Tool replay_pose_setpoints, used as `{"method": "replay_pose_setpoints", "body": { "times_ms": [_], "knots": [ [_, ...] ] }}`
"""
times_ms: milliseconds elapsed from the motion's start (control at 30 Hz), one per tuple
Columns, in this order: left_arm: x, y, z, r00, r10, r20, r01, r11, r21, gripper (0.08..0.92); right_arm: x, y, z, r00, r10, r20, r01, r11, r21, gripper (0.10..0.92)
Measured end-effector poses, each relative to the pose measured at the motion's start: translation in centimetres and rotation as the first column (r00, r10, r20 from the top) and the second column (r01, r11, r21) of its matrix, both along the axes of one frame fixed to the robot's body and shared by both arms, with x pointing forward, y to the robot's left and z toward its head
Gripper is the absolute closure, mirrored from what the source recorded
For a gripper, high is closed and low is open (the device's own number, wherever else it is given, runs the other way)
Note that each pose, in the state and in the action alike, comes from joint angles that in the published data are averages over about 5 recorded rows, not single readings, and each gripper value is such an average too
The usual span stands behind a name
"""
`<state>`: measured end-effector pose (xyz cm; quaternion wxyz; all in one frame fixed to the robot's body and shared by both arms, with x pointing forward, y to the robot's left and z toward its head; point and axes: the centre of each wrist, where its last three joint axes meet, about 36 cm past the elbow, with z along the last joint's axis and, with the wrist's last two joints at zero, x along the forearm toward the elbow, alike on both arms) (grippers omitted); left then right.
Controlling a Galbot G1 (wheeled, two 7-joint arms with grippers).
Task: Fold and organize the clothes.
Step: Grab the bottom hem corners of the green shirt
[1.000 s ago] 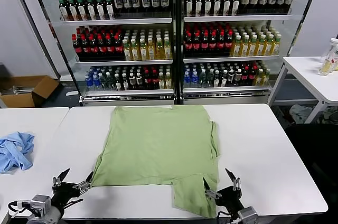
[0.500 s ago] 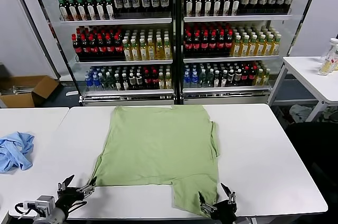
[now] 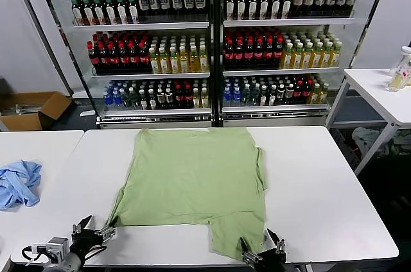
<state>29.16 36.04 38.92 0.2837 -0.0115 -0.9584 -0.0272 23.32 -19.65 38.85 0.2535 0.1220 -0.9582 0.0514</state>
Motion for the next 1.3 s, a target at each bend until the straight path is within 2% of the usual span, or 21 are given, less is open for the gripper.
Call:
{"method": "replay_pose_setpoints", "body": {
  "times_ms": [333,633,800,1000,1300],
  "knots": [
    [-0.1,-0.8,-0.6,0.9996,-0.025,-0.008,0.025,1.000,-0.014,0.561,0.4,-0.1,-0.5,1.000,-0.010,-0.018,0.010,1.000,0.016,0.679],
    [-0.1,-1.4,-1.2,0.9989,-0.047,-0.007,0.047,0.999,-0.024,0.821,1.0,-0.8,-0.1,0.999,-0.004,-0.034,0.006,0.999,0.048,0.900],
    [-0.3,-1.6,-1.0,0.9980,-0.063,0.008,0.063,0.997,-0.033,0.914,1.5,-1.7,0.8,0.999,0.013,-0.044,-0.009,0.996,0.085,0.914],
    [-0.9,-1.9,-0.1,0.9964,-0.082,0.021,0.082,0.996,-0.032,0.917,1.8,-3.7,3.3,0.998,0.028,-0.048,-0.023,0.994,0.110,0.914],
    [-3.0,-2.4,2.8,0.9949,-0.092,0.043,0.092,0.996,-0.017,0.917,0.7,-6.3,7.6,0.998,0.022,-0.056,-0.018,0.996,0.083,0.914]
  ]
}}
